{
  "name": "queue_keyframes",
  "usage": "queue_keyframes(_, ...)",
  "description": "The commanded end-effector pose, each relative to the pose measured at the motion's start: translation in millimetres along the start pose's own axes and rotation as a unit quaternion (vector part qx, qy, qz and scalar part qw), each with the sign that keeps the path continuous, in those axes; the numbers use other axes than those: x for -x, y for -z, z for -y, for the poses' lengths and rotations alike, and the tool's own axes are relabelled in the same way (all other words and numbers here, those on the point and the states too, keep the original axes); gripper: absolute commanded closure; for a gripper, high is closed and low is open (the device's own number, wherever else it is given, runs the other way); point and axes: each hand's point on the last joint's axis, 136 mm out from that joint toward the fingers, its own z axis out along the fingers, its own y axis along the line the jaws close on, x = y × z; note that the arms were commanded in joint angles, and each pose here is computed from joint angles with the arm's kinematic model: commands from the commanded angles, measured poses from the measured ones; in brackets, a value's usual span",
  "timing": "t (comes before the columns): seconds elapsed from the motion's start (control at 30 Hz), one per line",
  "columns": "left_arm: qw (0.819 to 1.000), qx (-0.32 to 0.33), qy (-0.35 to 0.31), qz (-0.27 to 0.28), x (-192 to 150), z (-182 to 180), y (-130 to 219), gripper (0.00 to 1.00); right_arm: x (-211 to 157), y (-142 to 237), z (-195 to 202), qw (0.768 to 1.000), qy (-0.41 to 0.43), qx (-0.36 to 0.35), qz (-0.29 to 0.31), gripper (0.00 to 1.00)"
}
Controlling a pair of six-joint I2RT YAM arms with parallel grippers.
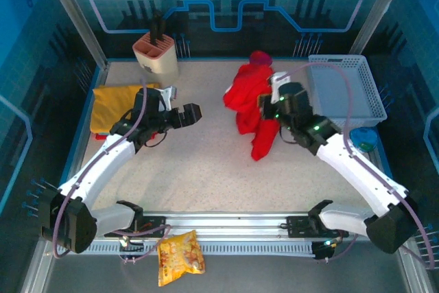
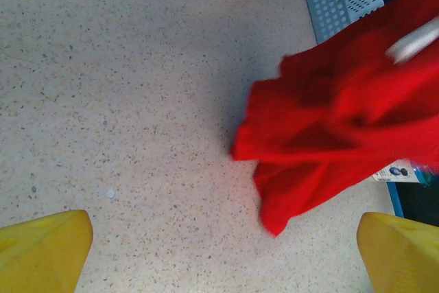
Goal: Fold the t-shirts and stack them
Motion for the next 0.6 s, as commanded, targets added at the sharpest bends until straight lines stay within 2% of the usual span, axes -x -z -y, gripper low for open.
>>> queue_keyframes(0.0,1.000,0.024,0.007,-0.013,-5,-8,5,0.01,-52,-9,-34,0.994,0.018,0.069,-0.079,0.72)
queue_keyframes(0.07,0.999,0.028,0.012,-0.017,-8,-12,4,0.01,-77,-6,-62,0.982,0.036,0.146,-0.117,0.35)
queue_keyframes(0.1,0.999,0.030,0.015,-0.021,-10,-14,3,0.01,-86,-3,-67,0.978,0.041,0.155,-0.134,0.15)
queue_keyframes(0.13,0.999,0.029,0.016,-0.024,-11,-15,2,0.01,-93,-2,-64,0.978,0.046,0.147,-0.143,0.03)
queue_keyframes(0.23,0.998,0.036,0.020,-0.043,-20,-22,-7,0.04,-106,2,-35,0.984,0.050,0.087,-0.149,0.00)
queue_keyframes(0.33,0.995,0.040,0.041,-0.081,-45,-39,-25,0.19,-119,9,4,0.986,0.004,0.023,-0.166,0.00)
queue_keyframes(0.37,0.993,0.037,0.050,-0.096,-56,-44,-31,0.22,-133,9,14,0.983,-0.019,0.013,-0.184,0.00)
queue_keyframes(0.4,0.991,0.040,0.060,-0.109,-66,-51,-37,0.26,-145,8,23,0.978,-0.050,0.012,-0.201,0.00)
queue_keyframes(0.47,0.987,0.056,0.077,-0.128,-85,-64,-45,0.27,-169,5,34,0.967,-0.105,0.018,-0.233,0.00)
queue_keyframes(0.57,0.981,0.062,0.110,-0.147,-108,-74,-54,0.29,-199,-1,38,0.953,-0.138,0.024,-0.267,0.03)
